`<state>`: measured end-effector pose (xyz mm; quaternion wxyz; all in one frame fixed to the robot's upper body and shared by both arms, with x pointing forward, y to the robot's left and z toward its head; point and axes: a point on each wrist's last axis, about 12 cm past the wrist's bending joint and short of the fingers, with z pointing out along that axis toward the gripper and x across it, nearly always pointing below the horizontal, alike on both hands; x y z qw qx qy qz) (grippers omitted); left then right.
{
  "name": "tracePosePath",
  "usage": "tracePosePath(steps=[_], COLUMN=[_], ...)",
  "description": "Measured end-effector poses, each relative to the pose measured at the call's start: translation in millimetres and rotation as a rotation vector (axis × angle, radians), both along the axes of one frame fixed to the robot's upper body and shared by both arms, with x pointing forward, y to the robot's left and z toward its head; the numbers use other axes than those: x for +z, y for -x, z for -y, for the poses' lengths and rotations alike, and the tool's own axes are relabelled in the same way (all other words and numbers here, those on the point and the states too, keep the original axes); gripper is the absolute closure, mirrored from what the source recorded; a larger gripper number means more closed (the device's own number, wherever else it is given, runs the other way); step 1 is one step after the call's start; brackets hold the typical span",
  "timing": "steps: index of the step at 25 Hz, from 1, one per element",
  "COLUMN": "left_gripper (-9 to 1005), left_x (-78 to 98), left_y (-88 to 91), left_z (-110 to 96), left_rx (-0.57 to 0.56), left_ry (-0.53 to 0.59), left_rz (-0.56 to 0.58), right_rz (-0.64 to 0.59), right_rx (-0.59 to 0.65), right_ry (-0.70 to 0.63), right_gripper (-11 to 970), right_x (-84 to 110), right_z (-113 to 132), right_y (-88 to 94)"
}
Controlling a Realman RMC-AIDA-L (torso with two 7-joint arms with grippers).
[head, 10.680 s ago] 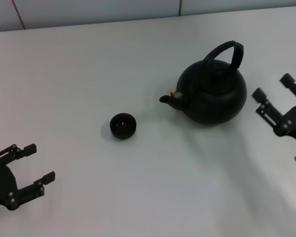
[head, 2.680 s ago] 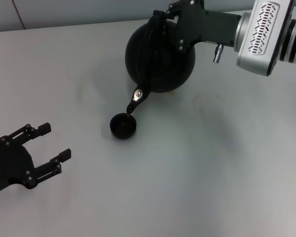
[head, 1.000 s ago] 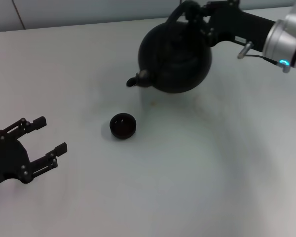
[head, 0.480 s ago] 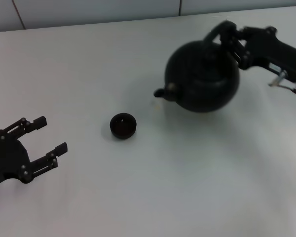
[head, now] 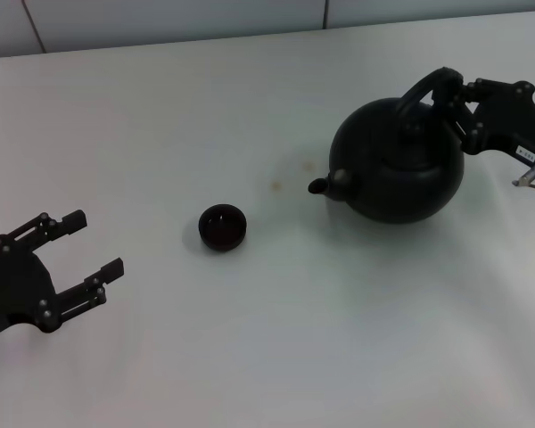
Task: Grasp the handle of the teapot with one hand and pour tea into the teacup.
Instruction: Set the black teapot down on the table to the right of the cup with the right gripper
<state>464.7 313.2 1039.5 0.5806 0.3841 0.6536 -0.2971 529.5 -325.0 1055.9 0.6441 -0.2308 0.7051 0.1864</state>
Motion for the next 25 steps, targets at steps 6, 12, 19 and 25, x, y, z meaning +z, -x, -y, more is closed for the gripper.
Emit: tracePosePath(steps=[6, 12, 19, 25], left_gripper=[247, 247, 247, 247], left_x=[-0.8, -1.3, -1.5, -0.8], left_y=[1.8, 3.9, 6.2, 7.2], left_z=[0, -1, -2, -4], left_rx=[0.003, 0.002, 0.001, 0.003], left_ry=[0.002, 0.006, 0.01, 0.011], left_rz=[-0.004, -0.006, -0.008, -0.006], right_rz=[0.001, -0.028, -0.038, -0.036], right_rx=[0.005, 0.004, 0.012, 0.006], right_ry=[0.011, 0.017, 0.03, 0.031], right_gripper=[765, 754, 741, 731], right_x=[-0.4, -5.3, -9.6, -10.7], right_z=[-2, -9, -15, -14], right_y=[-2.8, -9.0, -11.0, -10.3])
